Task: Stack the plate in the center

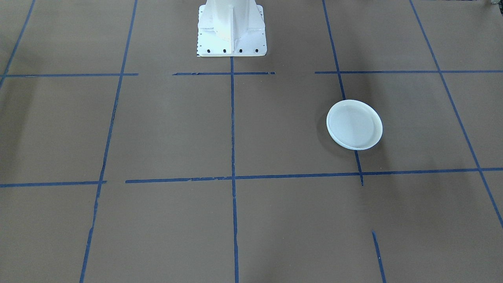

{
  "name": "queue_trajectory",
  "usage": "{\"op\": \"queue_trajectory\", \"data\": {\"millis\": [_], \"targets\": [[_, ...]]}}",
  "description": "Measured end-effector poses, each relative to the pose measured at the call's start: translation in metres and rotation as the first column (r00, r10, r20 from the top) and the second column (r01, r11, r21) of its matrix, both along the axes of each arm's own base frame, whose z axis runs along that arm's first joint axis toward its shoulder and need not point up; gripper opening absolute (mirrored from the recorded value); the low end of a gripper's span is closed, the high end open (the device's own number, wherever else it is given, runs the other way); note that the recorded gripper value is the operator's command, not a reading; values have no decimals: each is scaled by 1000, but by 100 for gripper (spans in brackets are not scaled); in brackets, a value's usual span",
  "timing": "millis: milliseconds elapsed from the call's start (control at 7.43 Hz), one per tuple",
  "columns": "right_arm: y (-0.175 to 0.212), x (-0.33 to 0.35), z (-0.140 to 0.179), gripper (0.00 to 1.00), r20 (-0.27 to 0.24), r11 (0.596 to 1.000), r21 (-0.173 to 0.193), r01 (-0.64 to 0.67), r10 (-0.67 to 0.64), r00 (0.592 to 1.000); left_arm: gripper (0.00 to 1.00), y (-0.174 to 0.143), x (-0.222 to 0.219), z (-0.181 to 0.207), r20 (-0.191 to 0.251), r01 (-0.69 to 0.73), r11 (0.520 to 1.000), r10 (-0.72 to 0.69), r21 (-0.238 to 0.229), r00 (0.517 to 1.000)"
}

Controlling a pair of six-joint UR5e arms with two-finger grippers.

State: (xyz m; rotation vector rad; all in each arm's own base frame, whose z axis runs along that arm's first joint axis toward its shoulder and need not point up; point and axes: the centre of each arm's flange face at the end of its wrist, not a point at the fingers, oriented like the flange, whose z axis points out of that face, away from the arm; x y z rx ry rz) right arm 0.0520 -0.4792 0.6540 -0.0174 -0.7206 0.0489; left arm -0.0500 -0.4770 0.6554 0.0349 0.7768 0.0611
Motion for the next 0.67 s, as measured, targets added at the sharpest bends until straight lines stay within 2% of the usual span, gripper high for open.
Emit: {"op": "queue_trajectory", "data": {"millis": [673], "targets": [[0,0,0,100,0,1000,0,-1,1,1000,100,-2,1,-2,-1,-2,1000,2,5,1000]]}}
